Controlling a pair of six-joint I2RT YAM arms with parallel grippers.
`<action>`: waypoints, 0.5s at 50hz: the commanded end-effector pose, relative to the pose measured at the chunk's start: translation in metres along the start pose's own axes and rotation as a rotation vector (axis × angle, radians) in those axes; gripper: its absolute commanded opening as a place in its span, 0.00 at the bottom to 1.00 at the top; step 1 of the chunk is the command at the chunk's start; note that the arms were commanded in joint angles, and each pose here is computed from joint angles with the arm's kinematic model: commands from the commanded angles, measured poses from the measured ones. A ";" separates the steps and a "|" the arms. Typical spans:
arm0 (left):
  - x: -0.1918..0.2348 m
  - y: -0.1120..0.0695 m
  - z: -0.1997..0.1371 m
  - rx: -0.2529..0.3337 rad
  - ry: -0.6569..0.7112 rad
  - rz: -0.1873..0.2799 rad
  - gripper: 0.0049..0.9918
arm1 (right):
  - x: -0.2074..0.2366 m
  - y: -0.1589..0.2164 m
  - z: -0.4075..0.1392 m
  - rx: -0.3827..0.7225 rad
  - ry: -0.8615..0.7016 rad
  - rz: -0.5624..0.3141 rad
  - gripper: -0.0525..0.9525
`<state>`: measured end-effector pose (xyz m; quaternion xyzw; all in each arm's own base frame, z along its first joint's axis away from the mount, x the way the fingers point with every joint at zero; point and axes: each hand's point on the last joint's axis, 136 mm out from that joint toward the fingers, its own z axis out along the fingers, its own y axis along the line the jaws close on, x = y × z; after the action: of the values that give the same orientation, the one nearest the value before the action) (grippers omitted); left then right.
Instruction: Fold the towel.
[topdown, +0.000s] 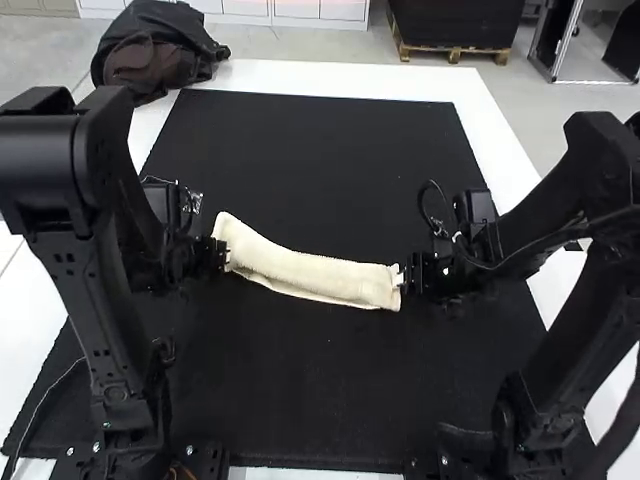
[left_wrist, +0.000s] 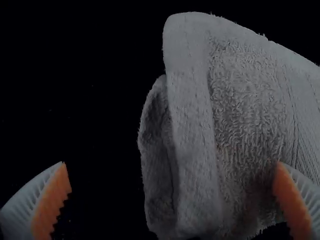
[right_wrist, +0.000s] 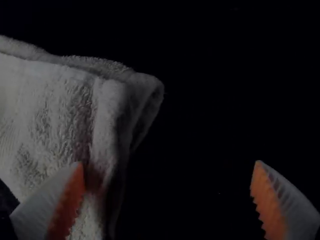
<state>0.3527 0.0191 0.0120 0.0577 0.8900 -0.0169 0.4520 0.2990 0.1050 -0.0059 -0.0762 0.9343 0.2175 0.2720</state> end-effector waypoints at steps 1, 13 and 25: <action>-0.003 0.007 0.000 -0.029 -0.015 -0.014 0.98 | -0.001 -0.009 -0.002 0.008 -0.008 0.018 0.93; -0.007 0.006 -0.001 -0.021 -0.027 -0.050 0.98 | -0.005 -0.004 -0.005 -0.034 -0.010 0.030 0.95; -0.035 0.009 -0.009 -0.027 -0.115 -0.078 0.98 | -0.019 0.013 -0.011 -0.087 -0.017 0.019 0.95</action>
<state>0.3589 0.0205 0.0233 0.0296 0.8805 -0.0266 0.4723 0.2978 0.1031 -0.0025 -0.0673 0.9343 0.2382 0.2565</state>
